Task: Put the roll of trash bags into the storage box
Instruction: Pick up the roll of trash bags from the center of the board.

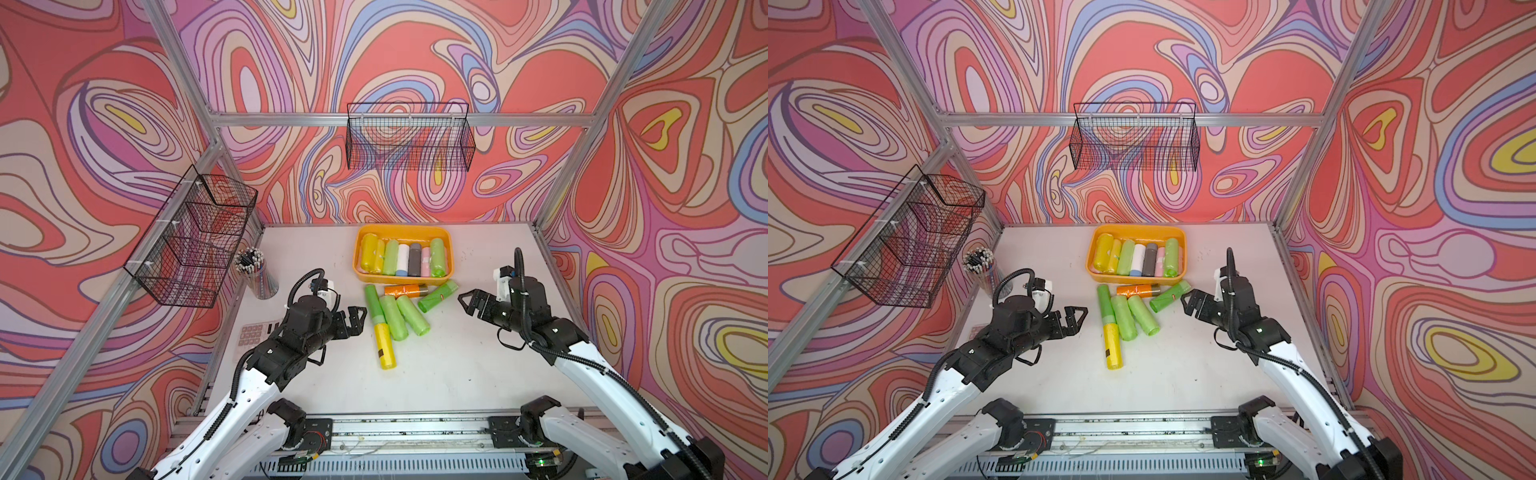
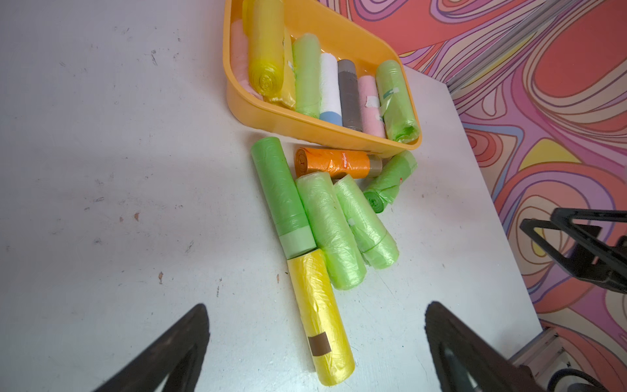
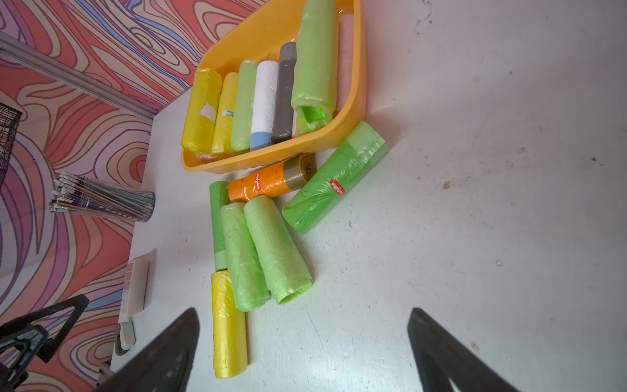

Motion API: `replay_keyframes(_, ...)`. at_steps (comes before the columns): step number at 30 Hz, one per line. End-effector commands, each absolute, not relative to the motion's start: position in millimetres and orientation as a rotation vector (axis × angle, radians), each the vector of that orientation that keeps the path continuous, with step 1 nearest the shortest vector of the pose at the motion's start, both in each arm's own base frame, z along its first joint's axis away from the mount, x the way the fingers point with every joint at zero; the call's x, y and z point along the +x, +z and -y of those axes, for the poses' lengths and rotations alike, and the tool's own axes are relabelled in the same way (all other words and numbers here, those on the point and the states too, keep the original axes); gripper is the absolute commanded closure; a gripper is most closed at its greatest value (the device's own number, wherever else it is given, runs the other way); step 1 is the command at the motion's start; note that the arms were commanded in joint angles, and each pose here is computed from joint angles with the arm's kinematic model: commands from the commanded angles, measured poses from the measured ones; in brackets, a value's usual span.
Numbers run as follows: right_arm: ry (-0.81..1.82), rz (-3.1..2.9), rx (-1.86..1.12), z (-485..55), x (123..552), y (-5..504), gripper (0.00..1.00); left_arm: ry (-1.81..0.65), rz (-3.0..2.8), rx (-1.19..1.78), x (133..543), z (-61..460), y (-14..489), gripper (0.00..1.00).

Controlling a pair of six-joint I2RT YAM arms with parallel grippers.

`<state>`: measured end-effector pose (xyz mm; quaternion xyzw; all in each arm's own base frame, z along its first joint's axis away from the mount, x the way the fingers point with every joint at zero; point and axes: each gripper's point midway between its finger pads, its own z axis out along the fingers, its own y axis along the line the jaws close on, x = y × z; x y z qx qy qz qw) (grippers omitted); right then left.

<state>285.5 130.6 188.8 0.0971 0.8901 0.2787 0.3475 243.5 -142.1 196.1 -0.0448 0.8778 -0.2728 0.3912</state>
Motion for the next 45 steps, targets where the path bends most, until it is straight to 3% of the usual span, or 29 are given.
replay_keyframes(1,0.799,-2.332,0.267,-142,289,177,0.02,-0.792,-2.237,-0.147,234,149,187,0.00)
replay_keyframes(19,0.997,-2.353,0.324,-166,295,150,0.03,-0.930,-2.409,-0.187,214,166,123,0.02)
replay_keyframes(30,1.028,-2.341,0.318,-168,293,149,0.03,-0.987,-2.494,-0.272,216,178,92,0.17)
replay_keyframes(45,1.028,-2.369,0.229,-171,283,149,0.03,-0.921,-2.589,-0.229,223,191,69,0.26)
